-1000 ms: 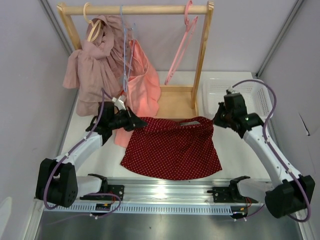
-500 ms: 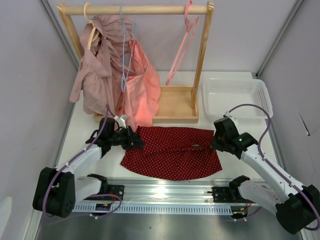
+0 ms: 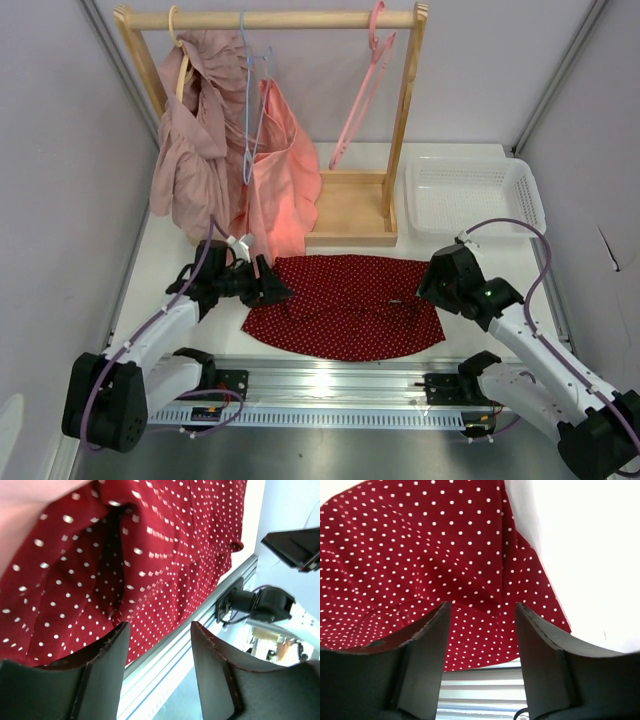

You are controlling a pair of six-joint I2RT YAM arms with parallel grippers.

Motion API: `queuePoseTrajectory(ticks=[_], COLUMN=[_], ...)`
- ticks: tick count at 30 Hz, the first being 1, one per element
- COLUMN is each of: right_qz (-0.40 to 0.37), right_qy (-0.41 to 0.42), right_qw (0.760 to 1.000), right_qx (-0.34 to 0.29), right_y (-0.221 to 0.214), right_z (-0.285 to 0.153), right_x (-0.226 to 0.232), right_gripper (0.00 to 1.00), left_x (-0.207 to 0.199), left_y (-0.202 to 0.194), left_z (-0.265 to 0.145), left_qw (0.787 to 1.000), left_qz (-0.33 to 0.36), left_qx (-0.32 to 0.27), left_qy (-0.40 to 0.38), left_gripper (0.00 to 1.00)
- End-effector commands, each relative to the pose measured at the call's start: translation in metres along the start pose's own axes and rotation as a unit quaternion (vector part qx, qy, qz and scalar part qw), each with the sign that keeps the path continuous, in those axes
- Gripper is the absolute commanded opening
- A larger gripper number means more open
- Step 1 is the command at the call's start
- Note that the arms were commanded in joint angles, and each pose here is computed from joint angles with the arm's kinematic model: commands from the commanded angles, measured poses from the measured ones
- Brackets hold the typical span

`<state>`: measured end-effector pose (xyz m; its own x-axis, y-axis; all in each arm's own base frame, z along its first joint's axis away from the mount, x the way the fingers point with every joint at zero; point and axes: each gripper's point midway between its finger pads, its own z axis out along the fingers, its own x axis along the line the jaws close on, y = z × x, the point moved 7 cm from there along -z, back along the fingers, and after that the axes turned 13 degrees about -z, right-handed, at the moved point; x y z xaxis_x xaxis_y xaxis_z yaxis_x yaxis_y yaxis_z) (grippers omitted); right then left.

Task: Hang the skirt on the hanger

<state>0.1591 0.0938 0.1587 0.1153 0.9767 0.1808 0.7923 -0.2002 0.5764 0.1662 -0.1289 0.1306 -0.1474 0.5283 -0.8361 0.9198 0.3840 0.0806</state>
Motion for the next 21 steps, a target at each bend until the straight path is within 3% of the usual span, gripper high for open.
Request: queuePoseTrajectory(ticks=[1, 21], right_qz=[0.010, -0.001], right_qy=[0.013, 0.063], right_qw=[1.000, 0.996], right_qx=[-0.020, -0.064], right_y=[0.009, 0.047], right_z=[-0.011, -0.029], right_x=[0.004, 0.030], right_gripper=[0.60, 0.63], left_x=[-0.014, -0.058], left_y=[-0.001, -0.011], left_z=[-0.012, -0.054], left_qw=[0.999, 0.992], left_qz=[0.037, 0.115], left_qx=[0.015, -0.014], left_qy=[-0.014, -0.051], left_gripper=[0.60, 0.69])
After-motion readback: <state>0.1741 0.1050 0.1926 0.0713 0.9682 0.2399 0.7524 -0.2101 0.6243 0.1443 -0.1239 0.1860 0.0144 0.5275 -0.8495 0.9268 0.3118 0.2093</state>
